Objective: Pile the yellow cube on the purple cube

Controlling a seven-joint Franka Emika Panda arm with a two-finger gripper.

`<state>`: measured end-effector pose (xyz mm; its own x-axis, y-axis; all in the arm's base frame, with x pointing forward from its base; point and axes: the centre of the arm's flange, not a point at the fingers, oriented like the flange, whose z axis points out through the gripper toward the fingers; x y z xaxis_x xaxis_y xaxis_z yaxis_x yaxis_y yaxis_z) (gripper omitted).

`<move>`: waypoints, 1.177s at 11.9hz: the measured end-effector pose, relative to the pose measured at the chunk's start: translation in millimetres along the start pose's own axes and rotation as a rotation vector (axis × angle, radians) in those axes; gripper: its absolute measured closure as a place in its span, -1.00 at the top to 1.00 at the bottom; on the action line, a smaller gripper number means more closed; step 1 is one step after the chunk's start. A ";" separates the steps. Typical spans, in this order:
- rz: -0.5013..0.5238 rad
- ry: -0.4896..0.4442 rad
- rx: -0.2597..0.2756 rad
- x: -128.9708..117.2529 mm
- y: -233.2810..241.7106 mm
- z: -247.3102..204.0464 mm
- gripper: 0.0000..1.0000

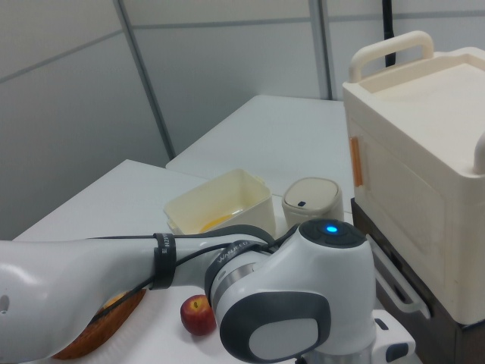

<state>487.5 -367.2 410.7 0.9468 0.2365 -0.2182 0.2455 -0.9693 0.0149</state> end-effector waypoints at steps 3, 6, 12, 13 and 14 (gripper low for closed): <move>-0.004 0.021 -0.024 4.4 1.3 -16.2 1.00; -0.024 0.000 -0.007 13.4 -12.0 -64.0 1.00; 0.089 0.062 -0.047 78.0 -97.3 -152.8 1.00; 0.121 0.077 -0.059 96.0 -124.5 -162.7 1.00; 0.153 0.091 -0.068 112.0 -152.9 -171.6 1.00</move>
<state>591.7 -180.9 551.4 0.9883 0.0951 -0.1189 0.1080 -0.9883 0.1078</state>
